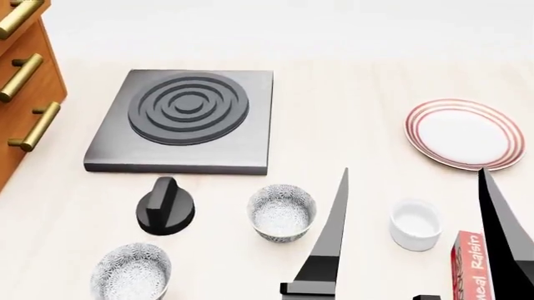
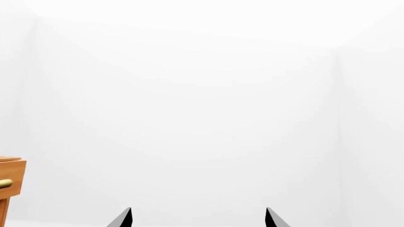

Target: Pick the akita bowl next to the ramekin and place it on the plate.

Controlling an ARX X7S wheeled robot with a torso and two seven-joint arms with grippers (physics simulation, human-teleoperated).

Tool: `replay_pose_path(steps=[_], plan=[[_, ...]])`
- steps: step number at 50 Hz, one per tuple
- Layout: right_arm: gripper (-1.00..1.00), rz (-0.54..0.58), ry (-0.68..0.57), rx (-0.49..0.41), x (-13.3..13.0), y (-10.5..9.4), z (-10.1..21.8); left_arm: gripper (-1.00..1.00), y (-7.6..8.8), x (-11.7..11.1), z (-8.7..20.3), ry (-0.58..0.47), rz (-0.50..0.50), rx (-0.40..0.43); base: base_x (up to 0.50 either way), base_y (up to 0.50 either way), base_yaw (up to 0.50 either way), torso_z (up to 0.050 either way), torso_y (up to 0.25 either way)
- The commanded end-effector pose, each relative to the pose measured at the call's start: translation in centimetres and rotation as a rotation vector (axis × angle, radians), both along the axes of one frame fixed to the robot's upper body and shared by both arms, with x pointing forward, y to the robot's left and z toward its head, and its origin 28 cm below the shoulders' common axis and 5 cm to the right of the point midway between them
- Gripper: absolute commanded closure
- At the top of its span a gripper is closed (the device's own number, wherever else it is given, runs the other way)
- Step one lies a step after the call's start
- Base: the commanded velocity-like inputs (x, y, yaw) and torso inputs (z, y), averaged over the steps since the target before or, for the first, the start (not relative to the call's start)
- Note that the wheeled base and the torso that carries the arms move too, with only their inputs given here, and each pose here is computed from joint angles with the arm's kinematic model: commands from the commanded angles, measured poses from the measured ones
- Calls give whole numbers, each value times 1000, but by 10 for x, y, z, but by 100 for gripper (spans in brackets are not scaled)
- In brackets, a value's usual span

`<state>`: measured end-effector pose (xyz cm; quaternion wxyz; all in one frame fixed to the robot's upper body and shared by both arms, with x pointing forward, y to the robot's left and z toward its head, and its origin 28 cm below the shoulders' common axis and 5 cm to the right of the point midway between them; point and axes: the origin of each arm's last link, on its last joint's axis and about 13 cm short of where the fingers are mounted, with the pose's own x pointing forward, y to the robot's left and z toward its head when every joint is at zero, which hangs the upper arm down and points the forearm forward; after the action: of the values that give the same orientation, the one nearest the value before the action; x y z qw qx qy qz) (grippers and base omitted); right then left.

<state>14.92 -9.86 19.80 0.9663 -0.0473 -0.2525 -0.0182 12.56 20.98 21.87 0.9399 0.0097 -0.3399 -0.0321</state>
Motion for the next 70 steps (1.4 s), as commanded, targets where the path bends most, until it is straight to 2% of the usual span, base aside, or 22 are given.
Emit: replay_pose_path(steps=[1, 70], plan=[[-100, 1, -1, 0, 0, 0, 0, -100, 0, 0, 0, -2, 4, -1, 90, 0, 0, 0, 0], [-100, -1, -3, 4, 0, -1, -1, -100, 0, 0, 0, 0, 3, 0, 95, 0, 0, 0, 0]])
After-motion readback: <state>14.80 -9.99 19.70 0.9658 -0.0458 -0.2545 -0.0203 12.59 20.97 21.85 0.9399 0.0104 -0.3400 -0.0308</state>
